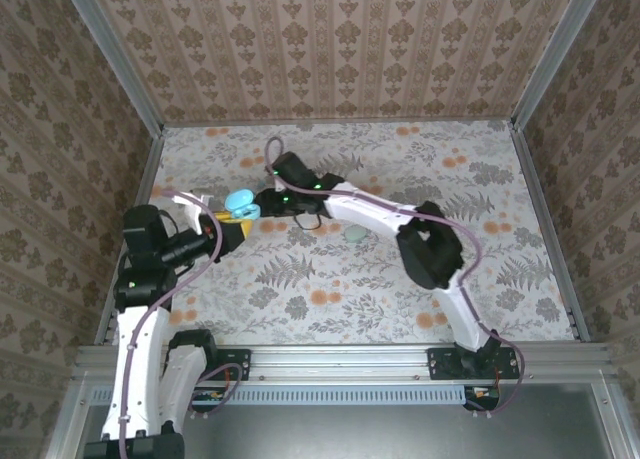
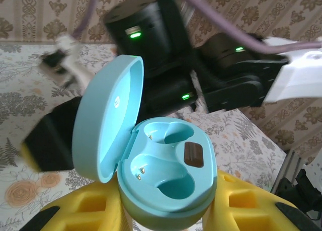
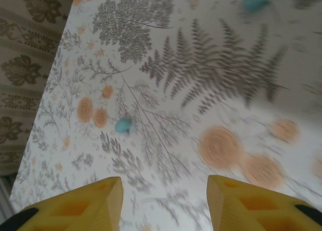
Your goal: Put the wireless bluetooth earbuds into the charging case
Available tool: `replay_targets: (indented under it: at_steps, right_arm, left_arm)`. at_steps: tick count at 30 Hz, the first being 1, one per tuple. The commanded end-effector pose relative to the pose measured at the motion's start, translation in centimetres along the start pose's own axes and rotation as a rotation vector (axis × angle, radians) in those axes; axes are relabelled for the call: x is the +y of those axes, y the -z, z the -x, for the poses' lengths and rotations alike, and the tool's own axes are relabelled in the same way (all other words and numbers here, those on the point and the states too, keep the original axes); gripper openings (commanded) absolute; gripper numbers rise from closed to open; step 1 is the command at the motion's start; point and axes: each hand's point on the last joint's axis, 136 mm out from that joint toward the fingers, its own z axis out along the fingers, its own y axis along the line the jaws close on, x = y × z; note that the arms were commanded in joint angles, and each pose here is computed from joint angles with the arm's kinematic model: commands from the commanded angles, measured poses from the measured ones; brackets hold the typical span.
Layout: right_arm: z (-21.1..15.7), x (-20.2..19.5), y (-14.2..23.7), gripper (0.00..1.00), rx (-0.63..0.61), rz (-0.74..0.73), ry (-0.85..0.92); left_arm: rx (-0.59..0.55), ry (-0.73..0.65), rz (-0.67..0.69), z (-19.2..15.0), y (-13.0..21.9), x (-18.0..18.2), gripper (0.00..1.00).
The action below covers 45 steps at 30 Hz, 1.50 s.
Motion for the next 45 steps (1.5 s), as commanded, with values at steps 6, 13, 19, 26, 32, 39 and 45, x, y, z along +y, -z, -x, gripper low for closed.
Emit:
replay_targets:
  at_steps: [6, 13, 19, 26, 32, 39, 45]
  right_arm:
    - [-0.1, 4.8, -6.8, 0.48, -0.053, -0.031, 0.145]
    - [-1.2, 5.0, -10.5, 0.49, -0.138, -0.100, 0.218]
    - [-2.6, 5.1, -11.4, 0.48, -0.152, -0.162, 0.316]
    - [-3.6, 4.2, -12.6, 0.48, -0.145, -0.199, 0.343]
    - [-4.5, 4.6, -13.5, 0.50, -0.158, -0.209, 0.385]
    - [-5.5, 4.5, -14.3, 0.50, -0.155, -0.225, 0.419]
    - [-6.1, 4.2, -14.1, 0.37, -0.127, -0.241, 0.418]
  left_arm:
    - [-0.036, -0.054, 0.057, 1.1, 2.0, -1.3, 0.08]
    - [-0.041, -0.055, 0.079, 1.2, 2.5, -1.6, 0.08]
    - [-0.046, -0.050, 0.082, 1.3, 2.5, -1.5, 0.08]
    - [-0.051, -0.047, 0.072, 1.4, 2.5, -1.7, 0.08]
    - [-0.049, -0.046, 0.072, 1.1, 2.6, -1.8, 0.08]
    - [-0.046, -0.044, 0.072, 0.9, 2.5, -1.7, 0.08]
    - [-0.044, -0.043, 0.073, 0.8, 2.5, -1.6, 0.08]
